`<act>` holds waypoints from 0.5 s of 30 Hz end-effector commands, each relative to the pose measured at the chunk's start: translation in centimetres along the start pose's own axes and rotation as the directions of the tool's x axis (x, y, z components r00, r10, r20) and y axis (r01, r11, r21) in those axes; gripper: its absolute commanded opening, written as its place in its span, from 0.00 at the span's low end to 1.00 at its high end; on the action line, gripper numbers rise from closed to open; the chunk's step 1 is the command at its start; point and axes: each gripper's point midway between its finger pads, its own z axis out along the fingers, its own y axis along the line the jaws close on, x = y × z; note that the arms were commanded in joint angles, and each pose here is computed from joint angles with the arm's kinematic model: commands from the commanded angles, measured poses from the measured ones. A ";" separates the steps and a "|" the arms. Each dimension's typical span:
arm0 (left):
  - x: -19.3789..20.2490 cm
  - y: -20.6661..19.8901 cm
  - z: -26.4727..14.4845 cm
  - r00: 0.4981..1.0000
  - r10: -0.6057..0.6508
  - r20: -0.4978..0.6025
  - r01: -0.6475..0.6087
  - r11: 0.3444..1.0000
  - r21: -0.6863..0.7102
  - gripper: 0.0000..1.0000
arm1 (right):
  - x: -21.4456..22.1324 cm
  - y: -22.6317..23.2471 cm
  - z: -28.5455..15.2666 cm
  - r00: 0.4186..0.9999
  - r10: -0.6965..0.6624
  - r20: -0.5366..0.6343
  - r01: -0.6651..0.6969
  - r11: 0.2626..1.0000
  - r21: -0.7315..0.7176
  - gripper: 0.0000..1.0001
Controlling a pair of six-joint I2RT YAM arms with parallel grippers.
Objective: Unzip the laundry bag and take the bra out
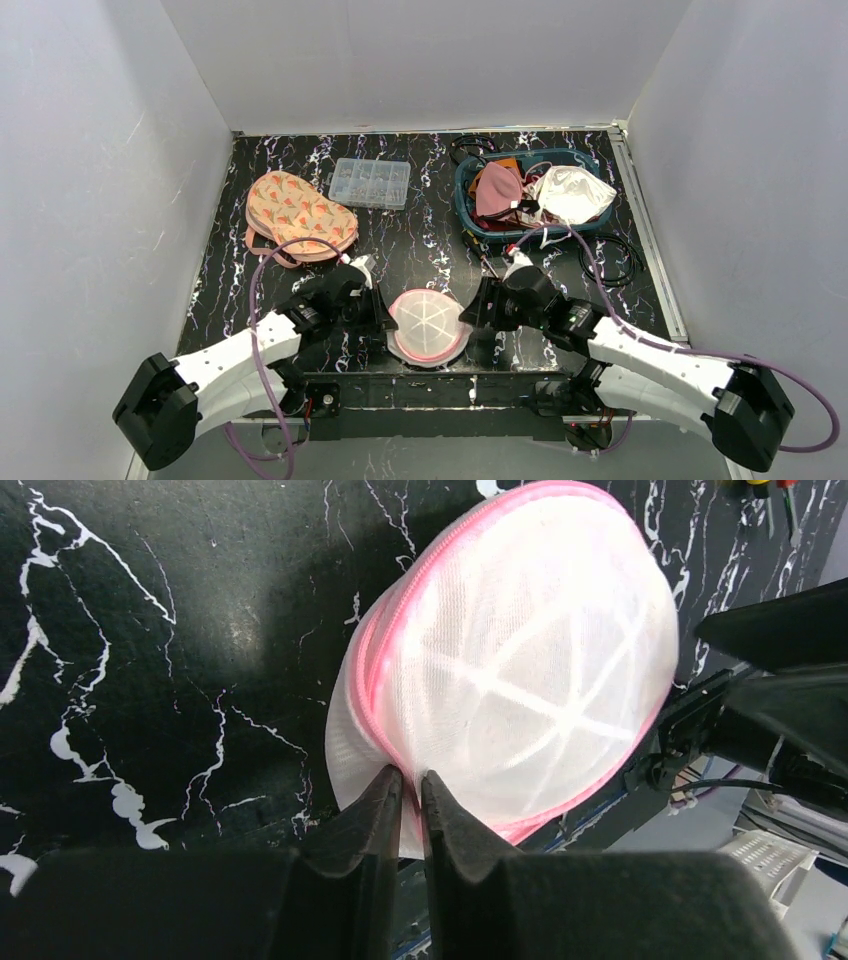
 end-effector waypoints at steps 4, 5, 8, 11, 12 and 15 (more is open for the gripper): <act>-0.2 -1.2 -2.9 0.999 0.047 0.013 -0.047 0.998 0.030 0.29 | -3.0 4.3 -3.6 0.983 -0.182 0.027 0.183 0.982 -0.046 0.68; -0.1 -1.4 -3.4 0.999 0.048 0.009 -0.048 0.998 0.041 0.33 | -2.8 5.4 -3.7 0.981 -0.195 0.016 0.196 0.976 -0.092 0.67; 0.4 -1.9 -4.7 0.998 0.055 -0.011 -0.055 0.997 0.058 0.46 | -2.6 7.9 -2.8 0.978 -0.209 0.006 0.206 0.961 -0.181 0.61; 0.3 -2.8 -5.9 0.999 0.052 -0.006 -0.051 0.995 0.084 0.52 | -1.8 9.7 -1.1 0.979 -0.206 -0.013 0.196 0.947 -0.256 0.53; 0.0 -3.4 -6.3 0.999 0.048 0.007 -0.048 0.993 0.112 0.52 | -1.4 10.5 -0.6 0.977 -0.213 -0.010 0.202 0.937 -0.286 0.50; -0.7 -5.7 -6.6 0.999 0.015 0.035 -0.022 0.977 0.213 0.50 | 0.7 10.8 1.2 0.965 -0.260 -0.029 0.241 0.926 -0.291 0.43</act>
